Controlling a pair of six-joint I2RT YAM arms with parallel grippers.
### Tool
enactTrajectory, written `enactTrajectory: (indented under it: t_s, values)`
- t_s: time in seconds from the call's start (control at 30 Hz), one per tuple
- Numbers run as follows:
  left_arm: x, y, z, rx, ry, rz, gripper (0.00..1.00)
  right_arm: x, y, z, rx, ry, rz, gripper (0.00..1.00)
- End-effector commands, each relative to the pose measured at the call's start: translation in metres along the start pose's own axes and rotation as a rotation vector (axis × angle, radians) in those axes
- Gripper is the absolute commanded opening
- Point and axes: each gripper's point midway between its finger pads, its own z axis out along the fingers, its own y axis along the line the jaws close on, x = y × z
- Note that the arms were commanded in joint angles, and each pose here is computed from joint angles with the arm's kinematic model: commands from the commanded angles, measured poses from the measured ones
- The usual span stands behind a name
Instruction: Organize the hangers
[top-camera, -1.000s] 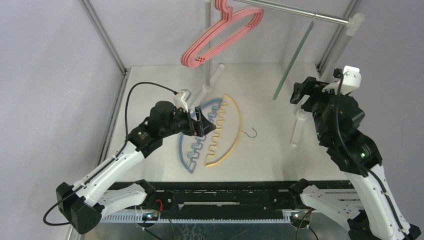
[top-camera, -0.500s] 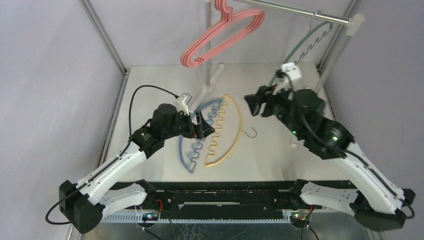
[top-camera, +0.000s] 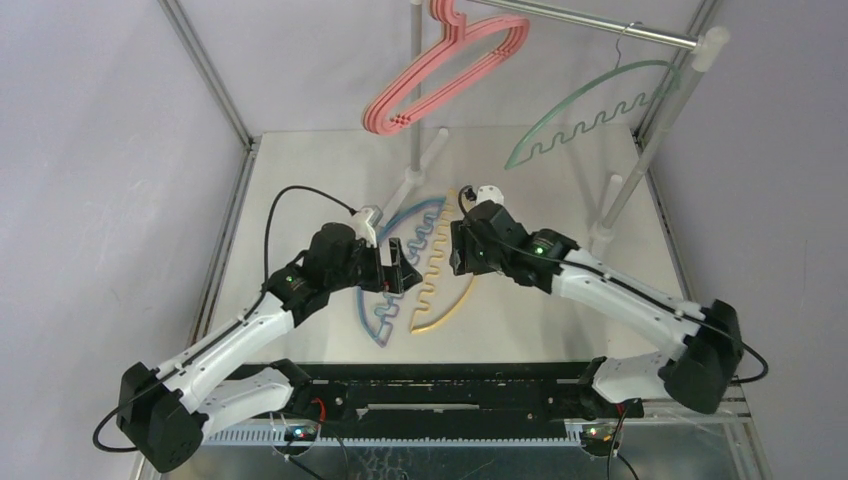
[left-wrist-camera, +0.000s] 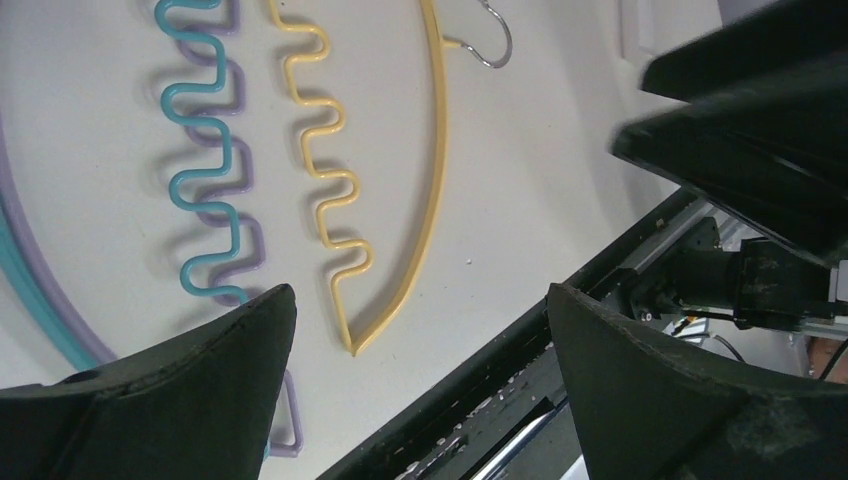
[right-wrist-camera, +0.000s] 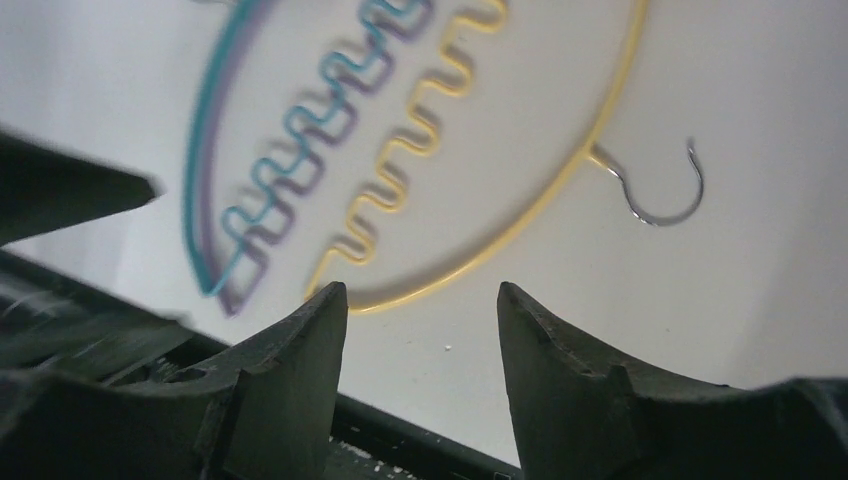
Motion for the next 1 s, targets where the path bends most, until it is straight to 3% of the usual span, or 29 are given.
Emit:
enactTrajectory:
  t_s: [0.0, 0.3, 0.53, 0.97]
  values:
    - [-0.006, 0.005, -0.009, -0.019, -0.046, 0.047, 0.99, 0.01, -0.021, 0.033, 0.091, 0.065, 0.142, 0.63]
    - [0.002, 0.008, -0.013, -0.043, -0.034, 0.079, 0.95, 0.022, -0.063, 0.109, 0.218, 0.163, 0.244, 0.58]
    - [0.008, 0.012, -0.015, -0.061, -0.033, 0.085, 0.95, 0.018, -0.077, 0.149, 0.315, 0.209, 0.192, 0.54]
    - [0.011, 0.015, -0.02, -0.092, -0.023, 0.138, 0.95, 0.026, -0.125, 0.164, 0.464, 0.246, 0.191, 0.51]
